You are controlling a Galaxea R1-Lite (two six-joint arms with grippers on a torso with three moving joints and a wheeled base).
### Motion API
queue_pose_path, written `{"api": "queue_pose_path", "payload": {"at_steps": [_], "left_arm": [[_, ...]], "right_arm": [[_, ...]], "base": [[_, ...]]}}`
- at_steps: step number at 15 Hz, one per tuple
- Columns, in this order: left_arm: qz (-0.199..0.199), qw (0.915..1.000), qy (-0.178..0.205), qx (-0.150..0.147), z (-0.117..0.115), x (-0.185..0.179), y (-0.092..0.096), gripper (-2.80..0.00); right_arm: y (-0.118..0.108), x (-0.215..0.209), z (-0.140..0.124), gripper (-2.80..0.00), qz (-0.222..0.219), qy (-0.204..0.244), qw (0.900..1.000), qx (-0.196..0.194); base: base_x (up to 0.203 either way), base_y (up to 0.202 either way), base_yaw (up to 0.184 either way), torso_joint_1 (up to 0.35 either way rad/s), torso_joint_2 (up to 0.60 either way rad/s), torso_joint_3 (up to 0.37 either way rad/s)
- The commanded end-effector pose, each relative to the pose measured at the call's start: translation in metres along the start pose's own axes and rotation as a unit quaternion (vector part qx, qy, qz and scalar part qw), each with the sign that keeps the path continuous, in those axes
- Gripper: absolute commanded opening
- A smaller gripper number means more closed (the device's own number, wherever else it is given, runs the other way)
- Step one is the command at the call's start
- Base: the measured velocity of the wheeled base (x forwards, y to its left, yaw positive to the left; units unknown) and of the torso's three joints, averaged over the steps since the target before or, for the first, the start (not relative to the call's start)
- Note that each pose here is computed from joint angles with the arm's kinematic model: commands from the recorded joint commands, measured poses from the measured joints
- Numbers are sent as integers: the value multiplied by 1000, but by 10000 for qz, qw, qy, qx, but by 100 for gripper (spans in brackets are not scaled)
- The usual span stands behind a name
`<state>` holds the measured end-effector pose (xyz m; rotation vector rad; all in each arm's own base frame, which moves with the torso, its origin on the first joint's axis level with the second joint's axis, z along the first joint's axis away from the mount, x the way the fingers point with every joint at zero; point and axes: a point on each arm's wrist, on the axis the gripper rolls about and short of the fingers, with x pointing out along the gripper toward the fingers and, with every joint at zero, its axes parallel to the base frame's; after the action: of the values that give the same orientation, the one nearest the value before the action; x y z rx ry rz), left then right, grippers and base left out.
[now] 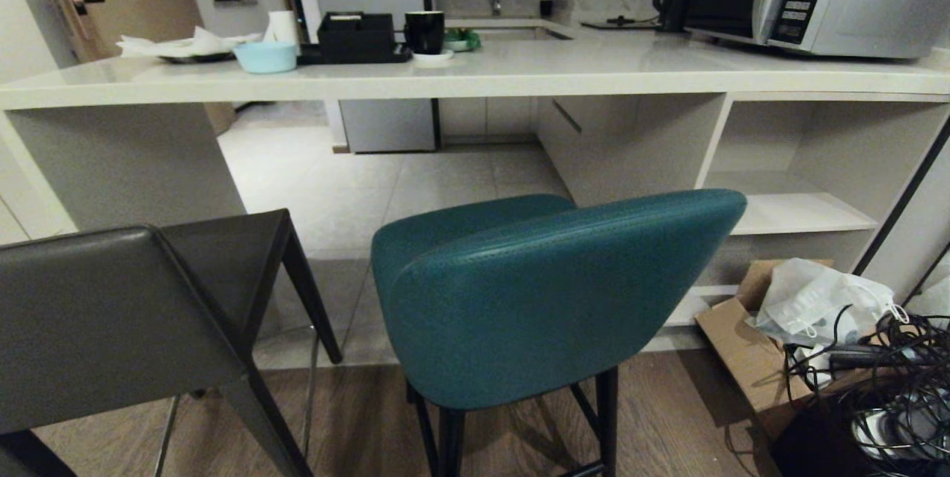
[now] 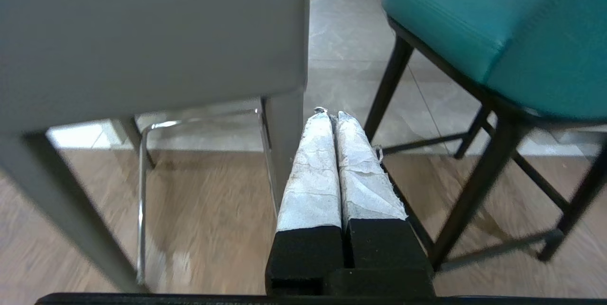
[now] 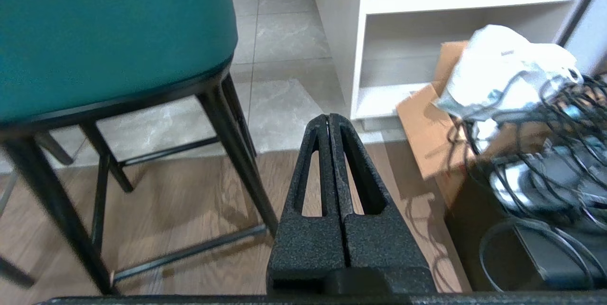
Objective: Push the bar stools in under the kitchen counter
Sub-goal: Push the blue chair back under the dining table
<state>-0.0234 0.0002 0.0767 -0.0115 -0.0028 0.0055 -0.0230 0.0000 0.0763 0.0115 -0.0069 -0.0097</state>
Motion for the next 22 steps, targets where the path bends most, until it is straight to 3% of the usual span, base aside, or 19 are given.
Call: {"api": "queue_pose_path", "payload": {"at_steps": [1,4,14,15,17,19,22], "left_arm": [[3,10000,6,-4,0,0,0,-280],[3,10000,6,-4,0,0,0,-280],[24,10000,-69,1,4,-1,0,-280],[19,9998,-202,-28,18,-4,0,-280],[5,9998,12,-180,46,4,-1,-280],[-132,9985,418,-334,73,30,-2,-280],[-409,9961,639,-439,96,79,-4,-280]], "right_arm": [[0,0,0,-280,0,3,10000,4],[0,0,0,-280,3,3,10000,-2],[0,0,3,-280,35,148,9998,-128],[0,2,12,-280,64,247,9996,-112],[2,11,44,-280,221,457,9986,143],[3,32,69,-280,348,754,9961,297],[3,90,92,-280,398,1057,9929,375]], "base": [[194,0,1,1,2,0],[177,0,1,2,5,3],[0,0,0,0,0,0],[0,0,0,0,0,0],[0,0,0,0,0,0],[0,0,0,0,0,0],[0,0,0,0,0,0]]}}
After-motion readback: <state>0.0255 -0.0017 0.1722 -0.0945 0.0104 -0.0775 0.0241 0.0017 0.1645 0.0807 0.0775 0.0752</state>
